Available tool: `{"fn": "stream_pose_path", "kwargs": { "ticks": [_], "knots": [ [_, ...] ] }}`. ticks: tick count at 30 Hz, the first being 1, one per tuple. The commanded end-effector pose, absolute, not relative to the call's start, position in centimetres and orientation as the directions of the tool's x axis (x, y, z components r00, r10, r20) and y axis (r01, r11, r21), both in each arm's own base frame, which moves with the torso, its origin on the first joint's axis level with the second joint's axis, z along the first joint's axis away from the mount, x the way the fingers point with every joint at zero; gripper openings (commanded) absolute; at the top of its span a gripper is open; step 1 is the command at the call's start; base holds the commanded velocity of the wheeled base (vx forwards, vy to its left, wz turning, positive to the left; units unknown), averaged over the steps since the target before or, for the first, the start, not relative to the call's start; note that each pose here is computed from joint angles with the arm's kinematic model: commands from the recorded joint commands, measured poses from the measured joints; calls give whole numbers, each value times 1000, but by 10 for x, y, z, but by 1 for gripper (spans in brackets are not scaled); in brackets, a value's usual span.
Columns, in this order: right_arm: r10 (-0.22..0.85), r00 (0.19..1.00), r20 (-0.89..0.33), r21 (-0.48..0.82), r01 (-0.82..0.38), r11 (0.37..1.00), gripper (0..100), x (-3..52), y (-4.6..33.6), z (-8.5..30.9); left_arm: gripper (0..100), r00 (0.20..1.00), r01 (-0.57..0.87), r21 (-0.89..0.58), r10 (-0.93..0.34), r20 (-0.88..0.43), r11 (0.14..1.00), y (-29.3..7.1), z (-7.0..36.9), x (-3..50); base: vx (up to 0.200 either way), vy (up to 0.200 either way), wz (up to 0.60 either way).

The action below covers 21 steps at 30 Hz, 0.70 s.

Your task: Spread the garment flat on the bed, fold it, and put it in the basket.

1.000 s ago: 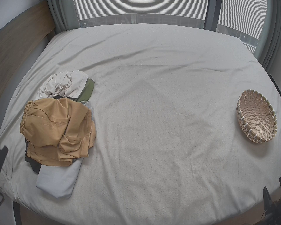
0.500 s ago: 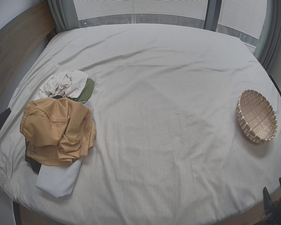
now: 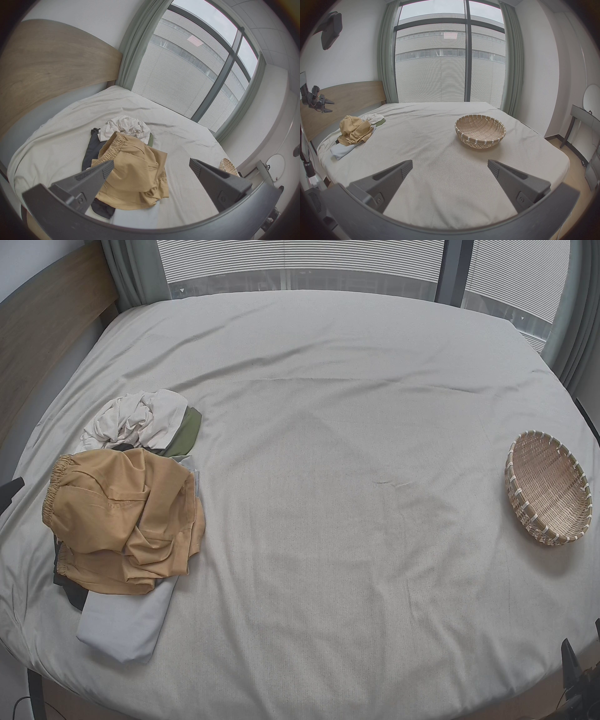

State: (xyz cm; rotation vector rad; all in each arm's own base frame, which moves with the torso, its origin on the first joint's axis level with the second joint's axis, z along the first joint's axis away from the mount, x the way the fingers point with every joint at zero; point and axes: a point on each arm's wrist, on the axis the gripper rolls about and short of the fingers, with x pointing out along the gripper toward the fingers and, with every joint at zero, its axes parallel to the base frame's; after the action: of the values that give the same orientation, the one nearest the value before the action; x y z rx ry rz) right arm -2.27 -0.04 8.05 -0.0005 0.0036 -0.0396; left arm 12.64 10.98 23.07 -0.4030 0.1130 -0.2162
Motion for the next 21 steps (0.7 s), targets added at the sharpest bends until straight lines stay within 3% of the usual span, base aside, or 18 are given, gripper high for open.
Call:
{"fn": "stream_pose_path", "kwargs": {
  "ticks": [1, 21],
  "knots": [
    [-40, 999, -12, -2, 40, 999, 100, -22, 0, 75, 100, 957, 187, -490, -271, -105, 851, 143, 201, 149, 0, 0, 0],
    [-40, 999, -12, -2, 40, 999, 100, -22, 0, 75, 100, 894, 374, -464, -445, -50, 803, 213, 159, 220, 0, 0, 0]
  ]
}}
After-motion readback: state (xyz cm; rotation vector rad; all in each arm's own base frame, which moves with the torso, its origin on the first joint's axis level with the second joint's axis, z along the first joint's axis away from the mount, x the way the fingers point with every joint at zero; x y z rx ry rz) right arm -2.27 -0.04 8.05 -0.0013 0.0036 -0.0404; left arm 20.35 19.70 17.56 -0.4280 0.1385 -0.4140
